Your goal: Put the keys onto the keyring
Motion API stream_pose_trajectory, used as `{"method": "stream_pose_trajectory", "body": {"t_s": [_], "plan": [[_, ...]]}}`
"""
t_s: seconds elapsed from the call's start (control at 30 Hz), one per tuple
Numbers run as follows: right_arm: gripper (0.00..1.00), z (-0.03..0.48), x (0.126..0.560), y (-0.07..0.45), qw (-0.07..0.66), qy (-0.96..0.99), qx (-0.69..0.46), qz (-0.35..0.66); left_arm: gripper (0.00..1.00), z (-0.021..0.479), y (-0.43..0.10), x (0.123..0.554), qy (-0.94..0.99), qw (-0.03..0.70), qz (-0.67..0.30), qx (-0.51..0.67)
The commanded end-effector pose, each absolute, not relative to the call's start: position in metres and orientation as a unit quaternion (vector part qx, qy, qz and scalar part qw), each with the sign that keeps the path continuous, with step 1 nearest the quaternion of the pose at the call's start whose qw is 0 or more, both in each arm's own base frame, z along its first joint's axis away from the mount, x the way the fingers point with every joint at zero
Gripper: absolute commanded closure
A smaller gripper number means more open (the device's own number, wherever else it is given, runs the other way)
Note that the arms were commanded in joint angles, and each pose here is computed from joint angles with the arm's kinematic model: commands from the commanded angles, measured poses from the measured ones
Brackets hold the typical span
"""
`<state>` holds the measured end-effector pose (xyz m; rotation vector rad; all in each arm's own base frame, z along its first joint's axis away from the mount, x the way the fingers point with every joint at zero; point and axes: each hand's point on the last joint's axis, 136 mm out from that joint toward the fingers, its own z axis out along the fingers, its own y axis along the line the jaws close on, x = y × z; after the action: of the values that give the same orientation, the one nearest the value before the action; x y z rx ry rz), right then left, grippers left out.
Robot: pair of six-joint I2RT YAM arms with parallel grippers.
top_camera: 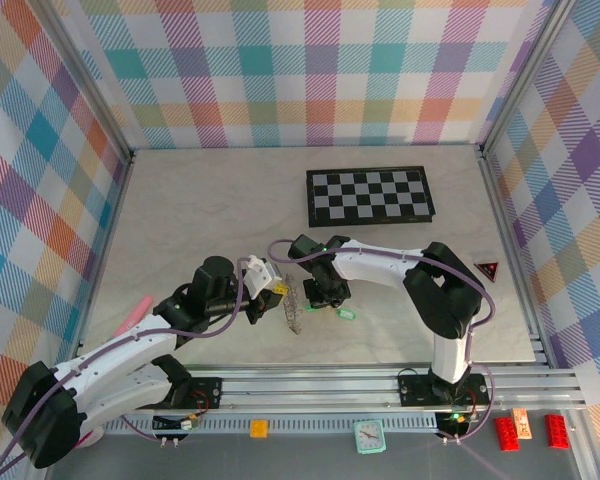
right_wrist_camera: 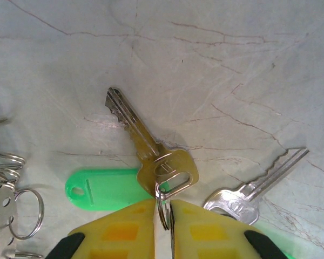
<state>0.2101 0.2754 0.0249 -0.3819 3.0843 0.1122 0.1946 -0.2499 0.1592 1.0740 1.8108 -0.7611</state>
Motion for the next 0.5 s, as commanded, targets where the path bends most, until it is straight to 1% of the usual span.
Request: {"method": "stream_pose_trajectory", "body": {"t_s": [0.0,0.1,0.2,0.37,0.47], "plan": [[0.88,0.0267,0.2072,0.2764,0.014,0.991,-0.129,0.032,1.00,0.1729,-0.2540,0.1911,0.712,0.446,-0.313,0.443],[0.91,0.0266,0.2071,0.2760,0.014,0.991,-0.129,0.032,1.00,0.1726,-0.2542,0.1911,0.712,0.445,-0.312,0.443],[0.91,0.0256,0.2068,0.2758,0.012,0.991,-0.129,0.031,1.00,0.1727,-0.2539,0.1911,0.713,0.445,-0.312,0.443],[0.87,0.0247,0.2067,0.2752,0.011,0.991,-0.129,0.029,1.00,0.1730,-0.2538,0.1911,0.712,0.446,-0.312,0.443],[0.87,0.0246,0.2067,0.2752,0.011,0.991,-0.130,0.029,1.00,0.1734,-0.2540,0.1909,0.712,0.446,-0.313,0.443]]}}
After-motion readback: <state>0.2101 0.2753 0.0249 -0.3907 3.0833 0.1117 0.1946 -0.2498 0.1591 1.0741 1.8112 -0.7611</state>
